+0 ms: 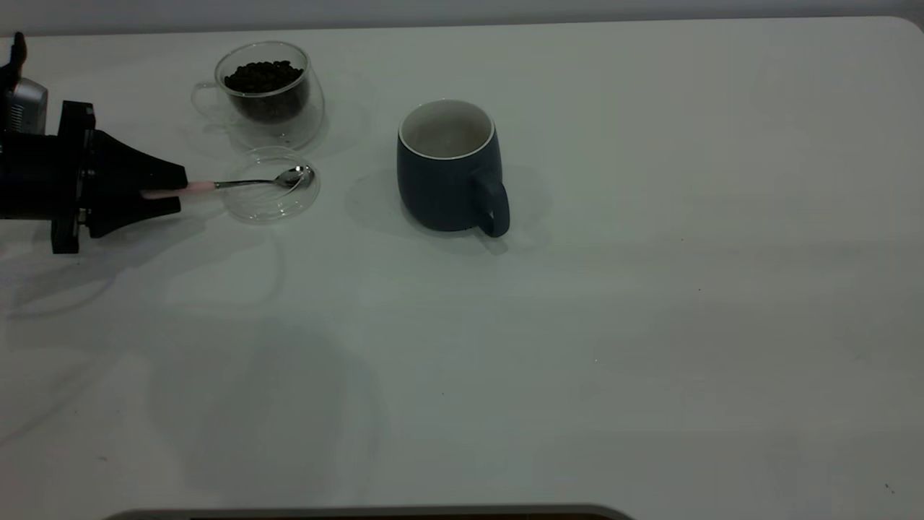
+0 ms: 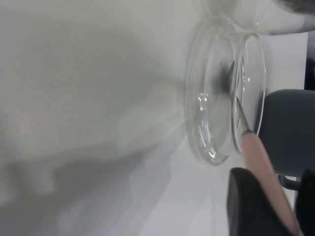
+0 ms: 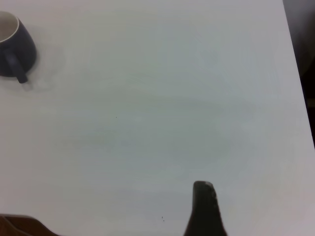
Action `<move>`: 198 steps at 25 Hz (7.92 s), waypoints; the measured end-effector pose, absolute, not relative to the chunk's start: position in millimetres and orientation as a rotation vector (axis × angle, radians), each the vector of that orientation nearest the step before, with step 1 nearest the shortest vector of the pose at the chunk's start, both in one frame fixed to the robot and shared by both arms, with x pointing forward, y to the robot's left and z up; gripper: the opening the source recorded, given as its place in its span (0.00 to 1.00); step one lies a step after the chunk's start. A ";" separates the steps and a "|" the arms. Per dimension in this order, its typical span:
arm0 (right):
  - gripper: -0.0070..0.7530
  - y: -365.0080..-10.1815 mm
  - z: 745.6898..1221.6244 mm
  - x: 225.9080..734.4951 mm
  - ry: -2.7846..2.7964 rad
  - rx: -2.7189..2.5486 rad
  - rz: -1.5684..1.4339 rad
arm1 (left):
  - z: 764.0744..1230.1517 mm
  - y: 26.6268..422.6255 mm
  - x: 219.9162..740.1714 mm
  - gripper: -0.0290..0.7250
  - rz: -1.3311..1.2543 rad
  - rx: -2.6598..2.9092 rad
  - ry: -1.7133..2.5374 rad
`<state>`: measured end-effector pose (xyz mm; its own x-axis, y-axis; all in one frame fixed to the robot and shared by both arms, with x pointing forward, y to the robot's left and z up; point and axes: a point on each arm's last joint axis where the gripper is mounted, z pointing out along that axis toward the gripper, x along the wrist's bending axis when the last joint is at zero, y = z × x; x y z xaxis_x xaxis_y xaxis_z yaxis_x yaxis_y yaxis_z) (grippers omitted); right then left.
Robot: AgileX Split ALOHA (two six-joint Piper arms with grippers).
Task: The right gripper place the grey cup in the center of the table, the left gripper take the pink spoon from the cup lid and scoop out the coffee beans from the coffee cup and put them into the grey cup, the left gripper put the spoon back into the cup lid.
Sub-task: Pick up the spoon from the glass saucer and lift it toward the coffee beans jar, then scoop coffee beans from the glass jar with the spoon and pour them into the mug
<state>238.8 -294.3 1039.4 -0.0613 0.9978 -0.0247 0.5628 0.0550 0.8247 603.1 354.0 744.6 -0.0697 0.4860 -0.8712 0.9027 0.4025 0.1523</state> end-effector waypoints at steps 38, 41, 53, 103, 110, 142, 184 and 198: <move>0.79 -294.1 1039.4 238.8 1.698 1.577 0.873 | 794.3 368.5 608.7 0.21 -0.468 1.378 1.636; 0.79 -294.1 1039.4 238.8 1.698 1.577 0.873 | 810.0 374.9 607.4 0.21 -0.454 1.422 1.624; 0.79 -294.0 1039.4 238.8 1.698 1.578 0.874 | 898.2 394.1 640.8 0.21 -0.041 1.521 1.464; 0.79 -294.0 1039.4 238.8 1.699 1.577 0.874 | 828.6 346.7 677.2 0.21 -0.260 1.635 1.572; 0.79 -294.0 1039.4 238.8 1.699 1.577 0.874 | 828.8 348.2 676.9 0.21 -0.285 1.596 1.612; 0.79 -294.0 1039.4 238.8 1.698 1.578 0.874 | 833.9 366.9 669.1 0.21 -0.403 1.474 1.648; 0.79 -294.0 1039.4 238.8 1.697 1.579 0.874 | 841.9 395.6 659.4 0.21 -0.506 1.292 1.617; 0.79 -294.0 1039.4 238.8 1.697 1.579 0.874 | 843.4 395.4 657.9 0.21 -0.531 1.288 1.601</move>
